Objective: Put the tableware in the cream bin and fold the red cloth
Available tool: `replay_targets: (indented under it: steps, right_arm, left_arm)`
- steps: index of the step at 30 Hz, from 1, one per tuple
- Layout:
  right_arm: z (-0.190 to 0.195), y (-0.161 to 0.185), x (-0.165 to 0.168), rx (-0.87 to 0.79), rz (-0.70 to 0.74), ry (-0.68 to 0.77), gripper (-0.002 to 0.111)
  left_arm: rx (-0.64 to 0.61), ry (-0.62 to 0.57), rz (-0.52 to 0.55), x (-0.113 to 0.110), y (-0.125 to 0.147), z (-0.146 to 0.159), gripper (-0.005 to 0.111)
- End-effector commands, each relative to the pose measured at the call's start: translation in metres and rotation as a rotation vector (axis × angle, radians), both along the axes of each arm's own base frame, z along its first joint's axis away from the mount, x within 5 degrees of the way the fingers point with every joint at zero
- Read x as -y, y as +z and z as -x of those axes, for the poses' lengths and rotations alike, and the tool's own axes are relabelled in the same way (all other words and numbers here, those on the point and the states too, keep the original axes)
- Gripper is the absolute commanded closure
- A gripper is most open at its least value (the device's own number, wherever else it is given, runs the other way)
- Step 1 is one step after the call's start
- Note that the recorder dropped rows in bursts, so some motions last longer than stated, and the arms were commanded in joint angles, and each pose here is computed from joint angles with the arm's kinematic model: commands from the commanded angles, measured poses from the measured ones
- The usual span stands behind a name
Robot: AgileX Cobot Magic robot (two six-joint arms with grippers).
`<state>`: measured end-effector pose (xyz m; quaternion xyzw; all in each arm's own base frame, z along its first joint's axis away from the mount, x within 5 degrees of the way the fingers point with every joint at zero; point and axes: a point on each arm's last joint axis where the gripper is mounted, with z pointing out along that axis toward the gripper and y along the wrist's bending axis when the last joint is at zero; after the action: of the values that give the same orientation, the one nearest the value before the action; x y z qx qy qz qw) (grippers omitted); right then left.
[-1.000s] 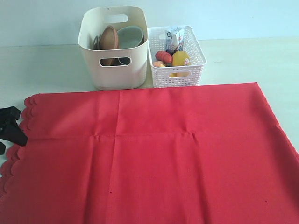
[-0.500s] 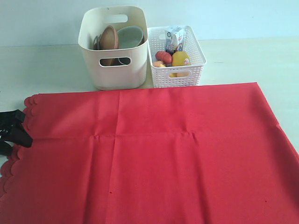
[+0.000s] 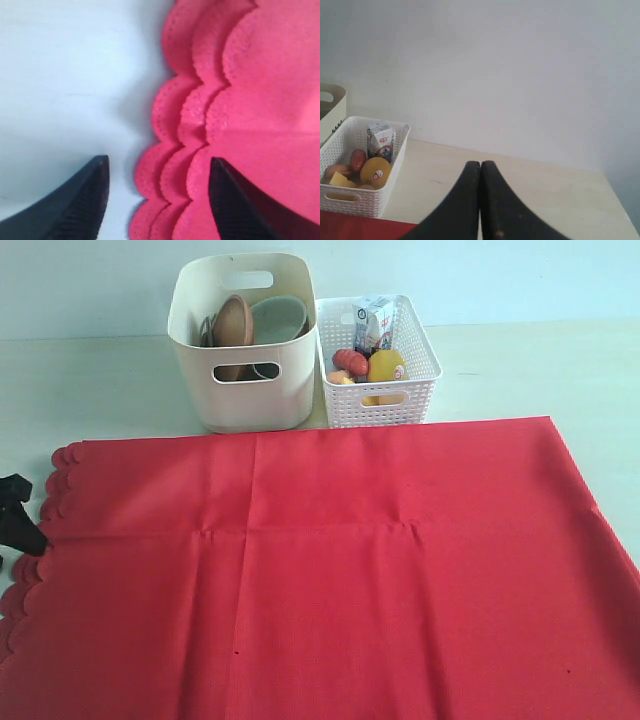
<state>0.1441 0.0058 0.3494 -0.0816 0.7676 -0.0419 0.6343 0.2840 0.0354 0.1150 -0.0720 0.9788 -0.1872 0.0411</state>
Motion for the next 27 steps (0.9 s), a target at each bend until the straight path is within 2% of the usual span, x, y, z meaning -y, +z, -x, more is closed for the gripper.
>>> replay_targets:
  steps: [1,8,11,12,17,21,23,25,27]
  right_arm:
    - [-0.001,0.003,0.001,0.014,0.006,-0.004,0.108]
    - [0.0,0.002,-0.001,-0.004,-0.087,0.0,0.108]
    - [0.0,-0.002,-0.002,-0.046,-0.097,0.002,0.108]
    - [0.001,-0.005,-0.002,-0.086,-0.107,0.005,0.108]
    - [0.005,-0.016,-0.004,-0.216,-0.102,0.019,0.108]
    - [0.006,-0.042,-0.013,-0.509,-0.07,0.122,0.108]
    - [-0.001,-0.057,-0.019,-0.658,-0.1,0.185,0.108]
    - [-0.014,-0.071,-0.024,-0.773,-0.159,0.206,0.108]
    - [-0.022,-0.079,-0.027,-0.821,-0.193,0.221,0.108]
  left_arm:
    - [-0.005,0.004,0.011,-0.003,-0.003,0.0,0.049]
    - [-0.042,-0.033,0.136,0.007,-0.011,0.002,0.049]
    - [-0.044,-0.061,0.161,0.013,-0.011,0.002,0.055]
    - [-0.051,-0.093,0.172,0.018,-0.011,0.003,0.058]
    - [-0.095,-0.174,0.17,0.034,-0.016,0.006,0.058]
    - [-0.108,-0.246,0.174,0.051,-0.016,0.007,0.059]
    - [-0.117,-0.26,0.186,0.056,-0.015,0.008,0.069]
    - [-0.128,-0.261,0.205,0.058,-0.014,0.009,0.095]
    - [-0.143,-0.268,0.221,0.059,-0.013,0.011,0.106]
